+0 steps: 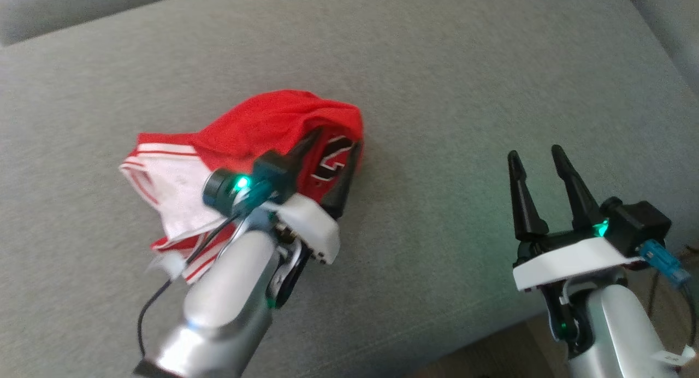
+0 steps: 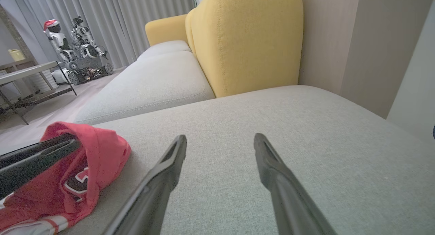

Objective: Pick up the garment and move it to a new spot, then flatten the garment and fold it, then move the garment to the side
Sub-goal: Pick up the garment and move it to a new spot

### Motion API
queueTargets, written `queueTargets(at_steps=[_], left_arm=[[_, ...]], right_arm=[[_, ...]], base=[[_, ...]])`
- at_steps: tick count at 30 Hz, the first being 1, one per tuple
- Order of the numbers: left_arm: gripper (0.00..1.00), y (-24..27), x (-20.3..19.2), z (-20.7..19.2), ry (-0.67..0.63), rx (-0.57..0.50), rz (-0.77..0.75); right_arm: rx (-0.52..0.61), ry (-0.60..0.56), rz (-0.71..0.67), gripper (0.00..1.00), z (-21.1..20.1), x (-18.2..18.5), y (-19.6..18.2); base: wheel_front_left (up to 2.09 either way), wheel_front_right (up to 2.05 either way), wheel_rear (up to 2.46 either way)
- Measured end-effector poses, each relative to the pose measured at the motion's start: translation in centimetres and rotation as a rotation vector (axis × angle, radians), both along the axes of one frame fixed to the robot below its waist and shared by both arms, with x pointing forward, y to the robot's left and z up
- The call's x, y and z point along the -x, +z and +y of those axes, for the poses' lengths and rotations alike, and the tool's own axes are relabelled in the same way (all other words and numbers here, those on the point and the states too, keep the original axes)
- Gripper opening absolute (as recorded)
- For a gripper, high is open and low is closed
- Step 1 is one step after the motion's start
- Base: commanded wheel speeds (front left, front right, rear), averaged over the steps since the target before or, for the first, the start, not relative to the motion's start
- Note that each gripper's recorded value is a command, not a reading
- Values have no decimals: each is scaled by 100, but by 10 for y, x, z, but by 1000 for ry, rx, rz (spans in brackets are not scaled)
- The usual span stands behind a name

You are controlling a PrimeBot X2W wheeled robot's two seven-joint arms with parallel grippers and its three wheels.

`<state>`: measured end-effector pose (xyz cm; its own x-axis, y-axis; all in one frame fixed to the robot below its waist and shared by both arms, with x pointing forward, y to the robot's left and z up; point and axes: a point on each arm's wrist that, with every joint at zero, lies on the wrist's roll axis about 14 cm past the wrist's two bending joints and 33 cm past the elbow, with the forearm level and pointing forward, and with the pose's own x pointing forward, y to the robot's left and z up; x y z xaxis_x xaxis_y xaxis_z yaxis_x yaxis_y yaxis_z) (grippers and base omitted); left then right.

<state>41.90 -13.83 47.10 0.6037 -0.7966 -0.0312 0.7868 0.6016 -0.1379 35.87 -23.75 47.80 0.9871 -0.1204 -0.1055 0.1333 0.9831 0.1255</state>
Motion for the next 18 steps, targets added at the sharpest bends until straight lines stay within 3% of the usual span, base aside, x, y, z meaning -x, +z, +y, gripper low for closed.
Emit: queueTargets(at_steps=[6,7,13,18], left_arm=[[100,-5,0,65,225,12,42],[100,-6,-2,94,318,1,39],[100,16,-9,177,600,19,-18],[100,27,4,237,774,22,-47]], right_arm=[[-7,55,-30,100,16,-8,10],[-6,81,-34,100,24,-10,12],[6,156,-28,100,48,-15,13],[12,198,-49,100,61,-21,23]], base=[[0,0,0],[0,0,0],[0,0,0],[0,0,0]])
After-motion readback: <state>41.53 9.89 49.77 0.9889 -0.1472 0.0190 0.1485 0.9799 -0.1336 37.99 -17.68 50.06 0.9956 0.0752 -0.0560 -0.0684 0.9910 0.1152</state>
